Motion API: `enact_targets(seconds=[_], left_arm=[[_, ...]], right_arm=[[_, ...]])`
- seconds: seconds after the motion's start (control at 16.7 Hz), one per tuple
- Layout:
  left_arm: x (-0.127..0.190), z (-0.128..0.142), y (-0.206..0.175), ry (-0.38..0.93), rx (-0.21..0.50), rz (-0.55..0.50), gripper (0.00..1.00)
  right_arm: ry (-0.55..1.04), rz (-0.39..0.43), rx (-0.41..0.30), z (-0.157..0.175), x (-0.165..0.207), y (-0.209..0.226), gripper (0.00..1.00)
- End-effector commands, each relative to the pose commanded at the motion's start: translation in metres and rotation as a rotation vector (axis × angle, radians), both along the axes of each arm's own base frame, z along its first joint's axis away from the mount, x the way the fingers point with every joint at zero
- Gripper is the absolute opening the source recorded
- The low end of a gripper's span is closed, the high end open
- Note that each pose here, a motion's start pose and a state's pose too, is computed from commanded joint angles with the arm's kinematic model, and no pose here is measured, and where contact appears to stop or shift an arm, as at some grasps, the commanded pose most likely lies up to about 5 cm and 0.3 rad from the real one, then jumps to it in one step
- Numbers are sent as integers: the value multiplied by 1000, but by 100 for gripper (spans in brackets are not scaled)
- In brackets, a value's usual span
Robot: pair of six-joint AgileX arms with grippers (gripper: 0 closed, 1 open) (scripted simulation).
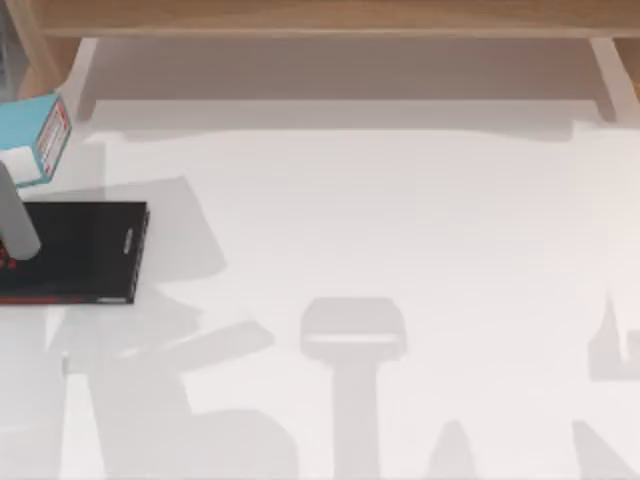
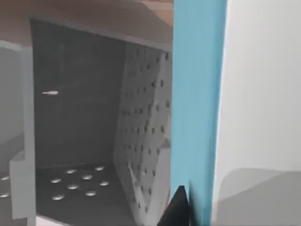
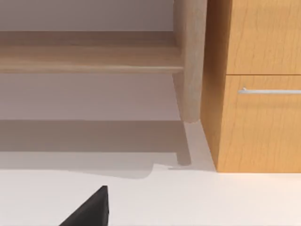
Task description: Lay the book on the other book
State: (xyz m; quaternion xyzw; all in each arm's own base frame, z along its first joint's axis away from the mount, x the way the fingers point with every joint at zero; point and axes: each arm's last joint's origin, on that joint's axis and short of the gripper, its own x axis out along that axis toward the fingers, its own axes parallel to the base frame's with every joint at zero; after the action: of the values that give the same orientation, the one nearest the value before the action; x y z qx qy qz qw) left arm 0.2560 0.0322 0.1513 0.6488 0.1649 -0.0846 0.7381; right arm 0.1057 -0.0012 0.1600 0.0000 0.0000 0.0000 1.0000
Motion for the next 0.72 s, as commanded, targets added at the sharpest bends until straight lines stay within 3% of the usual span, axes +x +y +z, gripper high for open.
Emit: enact_targets(seconds=[0.24, 0.72], left_arm=[[-18, -33, -24, 154, 90, -169, 0], [-16, -35, -25, 160, 94, -175, 0]], right_arm=[[0, 0, 0, 0, 0, 0, 100], [0, 0, 0, 0, 0, 0, 100]])
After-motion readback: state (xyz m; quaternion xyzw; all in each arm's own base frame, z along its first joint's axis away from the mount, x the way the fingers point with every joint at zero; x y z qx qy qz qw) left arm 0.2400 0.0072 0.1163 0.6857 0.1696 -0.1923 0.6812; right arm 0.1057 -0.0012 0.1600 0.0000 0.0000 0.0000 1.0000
